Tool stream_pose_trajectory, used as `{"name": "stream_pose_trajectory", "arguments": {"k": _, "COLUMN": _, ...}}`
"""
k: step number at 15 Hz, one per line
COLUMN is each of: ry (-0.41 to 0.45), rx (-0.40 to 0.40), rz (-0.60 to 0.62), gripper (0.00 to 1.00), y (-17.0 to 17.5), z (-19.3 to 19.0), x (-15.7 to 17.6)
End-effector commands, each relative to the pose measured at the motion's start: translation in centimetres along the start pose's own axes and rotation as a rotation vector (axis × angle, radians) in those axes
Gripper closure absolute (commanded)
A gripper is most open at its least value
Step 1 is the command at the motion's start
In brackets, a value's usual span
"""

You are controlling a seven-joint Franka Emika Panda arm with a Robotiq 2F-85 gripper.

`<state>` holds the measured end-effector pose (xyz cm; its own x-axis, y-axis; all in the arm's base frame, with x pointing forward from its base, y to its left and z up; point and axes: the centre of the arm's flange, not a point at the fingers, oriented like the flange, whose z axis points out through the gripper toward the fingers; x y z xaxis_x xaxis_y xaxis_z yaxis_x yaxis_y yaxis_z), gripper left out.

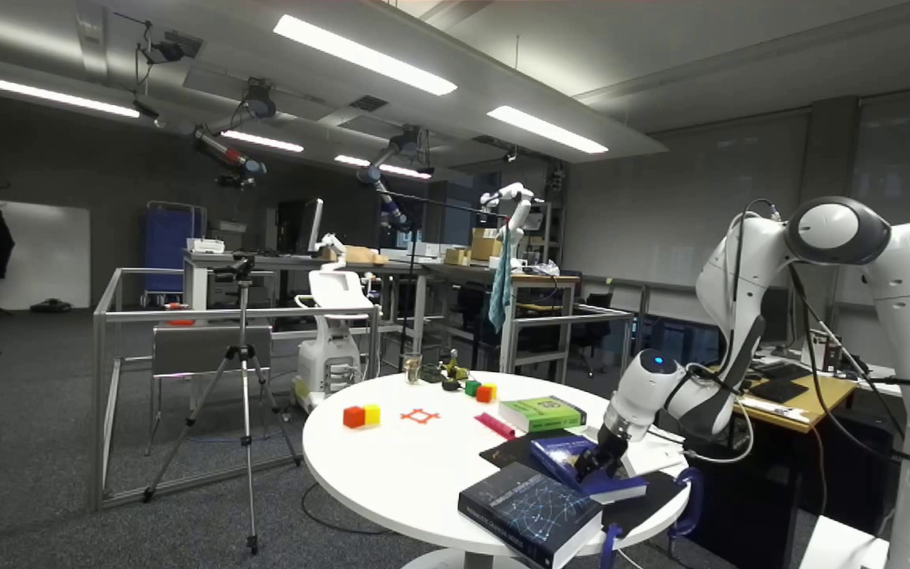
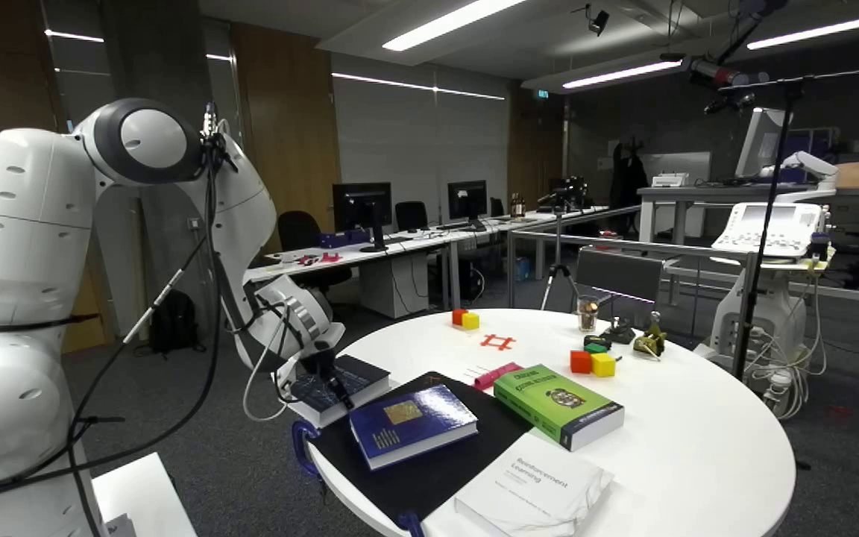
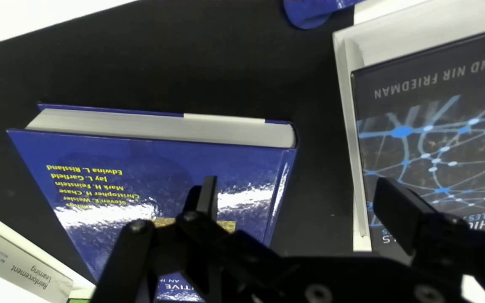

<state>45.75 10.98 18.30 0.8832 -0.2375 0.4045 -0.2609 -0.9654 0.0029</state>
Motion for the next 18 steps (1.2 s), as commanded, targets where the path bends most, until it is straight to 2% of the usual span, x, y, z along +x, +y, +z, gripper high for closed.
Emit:
{"name": "stream_pose_trajectory", "arguments": {"k": 1, "ry": 0.028, "rx": -0.026, "rz": 0.006, "gripper": 0.00, "y": -0.3, "z": -1.5, "x": 1.8}}
{"name": "stream_pose_trajectory", "arguments": {"k": 4, "ry": -0.006, "rx": -0.057, "rz": 0.037, "gripper": 0.00, "y": 0.1, "z": -0.8, "x": 2.9}}
{"name": "stream_pose_trajectory", "arguments": {"k": 9, "ry": -0.085, "rx": -0.143, "rz": 0.011, "gripper": 0.00, "y": 1.6, "z": 0.7, "x": 5.1}}
{"name": "stream_pose_trajectory", "arguments": {"k": 18, "ry": -0.146, "rx": -0.189, "rz": -0.010, "gripper": 0.00, "y": 0.9, "z": 2.1, "x": 8.7}}
